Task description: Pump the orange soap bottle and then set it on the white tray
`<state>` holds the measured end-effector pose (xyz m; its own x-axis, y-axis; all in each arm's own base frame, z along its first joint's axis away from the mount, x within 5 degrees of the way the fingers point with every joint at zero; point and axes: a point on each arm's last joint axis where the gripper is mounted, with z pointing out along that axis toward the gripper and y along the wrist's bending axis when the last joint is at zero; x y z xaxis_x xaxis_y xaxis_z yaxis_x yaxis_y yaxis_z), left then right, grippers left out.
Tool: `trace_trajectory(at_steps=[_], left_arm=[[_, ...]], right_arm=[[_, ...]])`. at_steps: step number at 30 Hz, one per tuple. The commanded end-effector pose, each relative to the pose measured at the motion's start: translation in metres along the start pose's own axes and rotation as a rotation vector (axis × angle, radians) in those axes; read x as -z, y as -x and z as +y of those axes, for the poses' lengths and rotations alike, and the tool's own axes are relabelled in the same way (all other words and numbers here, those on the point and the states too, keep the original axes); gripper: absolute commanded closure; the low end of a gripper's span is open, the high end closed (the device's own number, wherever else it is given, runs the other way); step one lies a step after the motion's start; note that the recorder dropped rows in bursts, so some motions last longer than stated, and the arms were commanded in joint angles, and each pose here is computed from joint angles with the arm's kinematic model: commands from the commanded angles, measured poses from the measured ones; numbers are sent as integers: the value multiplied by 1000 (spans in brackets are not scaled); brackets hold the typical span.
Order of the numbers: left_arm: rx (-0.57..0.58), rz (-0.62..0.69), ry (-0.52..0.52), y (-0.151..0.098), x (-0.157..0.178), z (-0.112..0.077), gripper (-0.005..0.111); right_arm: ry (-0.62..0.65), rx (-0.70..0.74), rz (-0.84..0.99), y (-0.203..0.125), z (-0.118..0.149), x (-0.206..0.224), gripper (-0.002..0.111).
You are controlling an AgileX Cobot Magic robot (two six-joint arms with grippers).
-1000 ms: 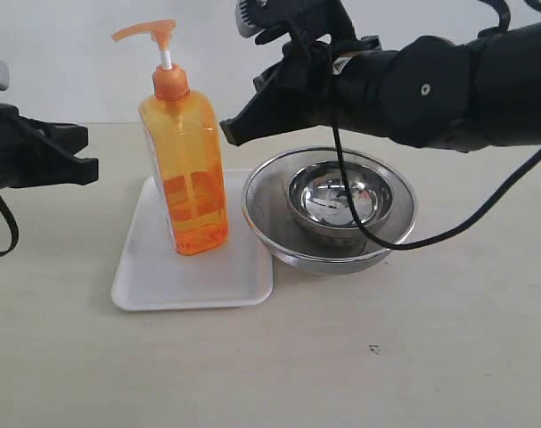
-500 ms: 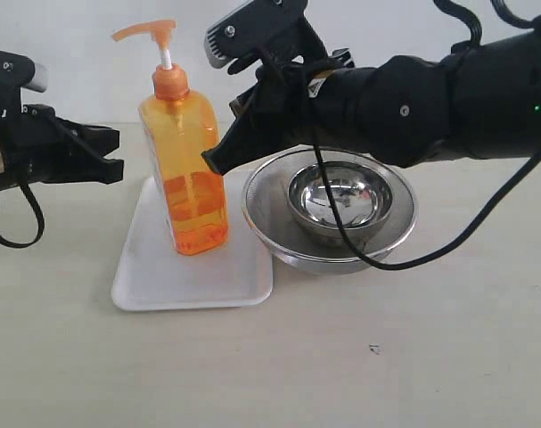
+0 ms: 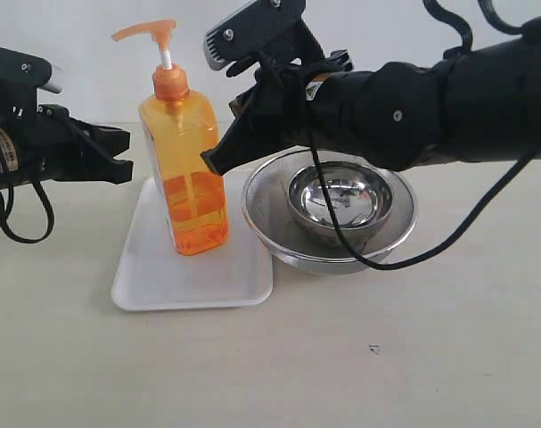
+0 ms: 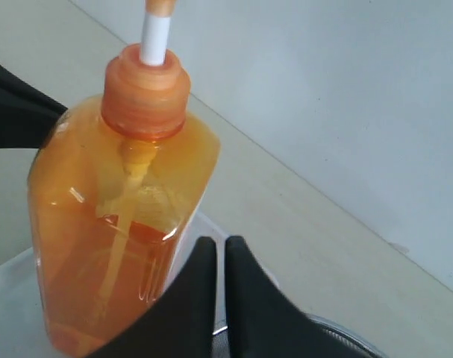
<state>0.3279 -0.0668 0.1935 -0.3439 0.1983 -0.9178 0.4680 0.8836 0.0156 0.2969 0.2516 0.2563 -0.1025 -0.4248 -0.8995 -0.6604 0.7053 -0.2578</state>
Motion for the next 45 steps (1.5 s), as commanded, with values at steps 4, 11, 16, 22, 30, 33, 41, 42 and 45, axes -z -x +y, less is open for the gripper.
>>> trace_trajectory(at_steps=[4,11,16,22,30,33,41,42,45], left_arm=[[1,-16,-4,4,-1,1,102],[-7,-40,-23,7,-1,-1,102],[-1,-62,-36,9,-1,-2,102],[3,-66,-38,9,0,-2,102],[15,-92,-53,12,0,-3,102],[7,-103,-55,15,-1,-3,102],[10,-103,-62,16,-3,-3,102],[15,-92,-64,13,-6,-2,102],[35,-70,-69,6,-10,-2,102]], right_arm=[[-1,5,2,-2,2,-19,107],[10,4,31,-8,3,-23,107],[18,-9,56,-15,5,-28,107],[11,-25,42,-12,4,-29,107],[21,-49,51,-13,7,-29,107],[31,-48,64,-14,8,-29,107],[38,-47,60,-12,11,-29,107],[41,-37,57,-11,12,-29,107],[59,-13,49,-9,19,-28,107]])
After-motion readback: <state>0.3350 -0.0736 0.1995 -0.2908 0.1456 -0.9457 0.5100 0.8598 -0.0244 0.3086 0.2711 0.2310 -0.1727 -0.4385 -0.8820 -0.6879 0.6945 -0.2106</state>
